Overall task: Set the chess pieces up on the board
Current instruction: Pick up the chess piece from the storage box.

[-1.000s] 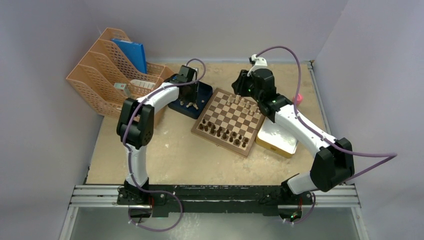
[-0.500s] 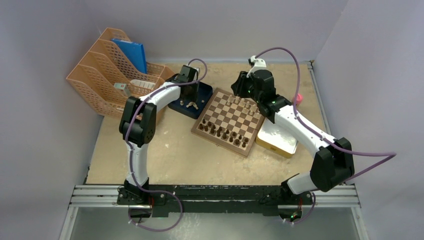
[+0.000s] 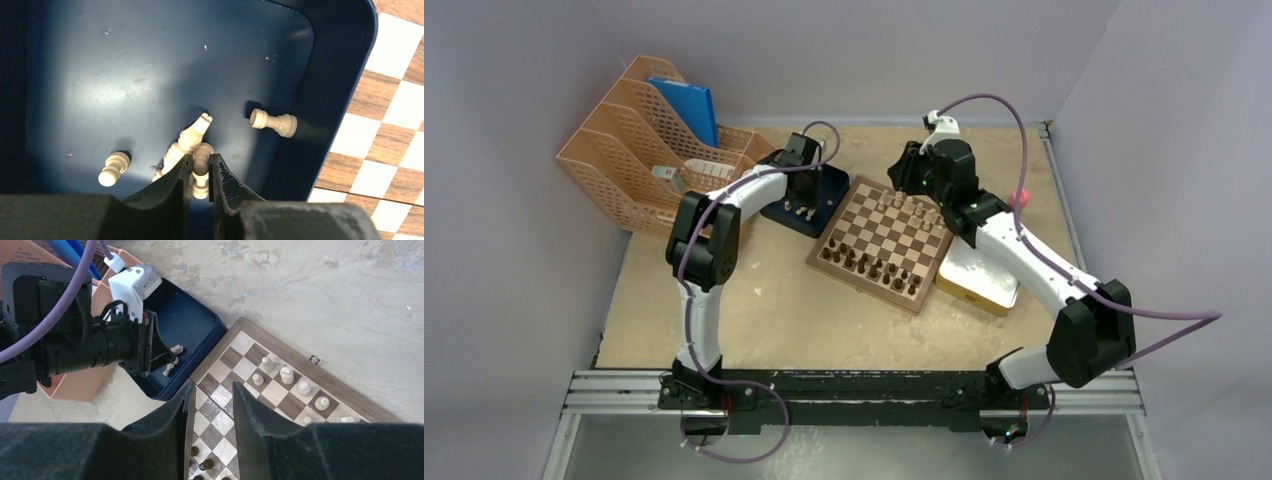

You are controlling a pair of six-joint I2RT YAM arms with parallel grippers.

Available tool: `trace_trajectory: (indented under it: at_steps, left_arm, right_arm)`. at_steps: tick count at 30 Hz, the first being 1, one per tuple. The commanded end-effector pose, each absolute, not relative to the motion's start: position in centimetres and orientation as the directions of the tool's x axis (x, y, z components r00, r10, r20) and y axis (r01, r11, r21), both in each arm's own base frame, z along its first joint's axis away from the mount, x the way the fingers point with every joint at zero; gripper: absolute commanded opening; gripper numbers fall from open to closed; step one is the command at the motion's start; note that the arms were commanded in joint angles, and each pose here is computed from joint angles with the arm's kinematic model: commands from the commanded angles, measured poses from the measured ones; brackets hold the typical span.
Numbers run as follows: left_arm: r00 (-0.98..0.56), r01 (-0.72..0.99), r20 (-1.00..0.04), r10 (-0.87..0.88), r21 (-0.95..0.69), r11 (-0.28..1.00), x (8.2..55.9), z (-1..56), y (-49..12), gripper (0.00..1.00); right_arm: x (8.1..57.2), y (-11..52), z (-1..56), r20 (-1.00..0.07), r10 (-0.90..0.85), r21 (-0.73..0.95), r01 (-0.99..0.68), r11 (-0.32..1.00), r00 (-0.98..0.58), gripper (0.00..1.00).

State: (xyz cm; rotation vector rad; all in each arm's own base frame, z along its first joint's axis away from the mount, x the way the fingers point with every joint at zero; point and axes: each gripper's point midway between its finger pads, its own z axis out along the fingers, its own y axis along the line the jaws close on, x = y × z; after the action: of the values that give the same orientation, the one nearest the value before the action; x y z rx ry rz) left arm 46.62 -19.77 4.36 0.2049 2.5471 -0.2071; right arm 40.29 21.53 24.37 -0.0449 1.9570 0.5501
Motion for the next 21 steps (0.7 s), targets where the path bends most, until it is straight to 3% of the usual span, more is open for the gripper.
trace_trajectory:
  at_steps: [1, 5, 21]
  left_arm:
    - [-0.805, 0.208, -0.583, 0.111, -0.102, 0.973, 47.8, 6.2, -19.8, 0.12]
    - [-0.785, 0.216, -0.608, 0.113, -0.098, 0.972, 47.6, 8.5, -19.6, 0.06]
    - [-0.713, 0.310, -0.692, 0.113, -0.167, 0.936, 44.3, 17.9, -21.3, 0.06]
  right_arm:
    - [40.0, 21.3, 27.4, -0.900, 0.235, 0.355, -0.303, 0.884, -0.368, 0.36]
    - [39.8, 21.3, 27.9, -0.902, 0.240, 0.359, -0.312, 0.880, -0.360, 0.36]
    - [39.6, 20.6, 29.2, -0.899, 0.285, 0.383, -0.282, 0.880, -0.331, 0.35]
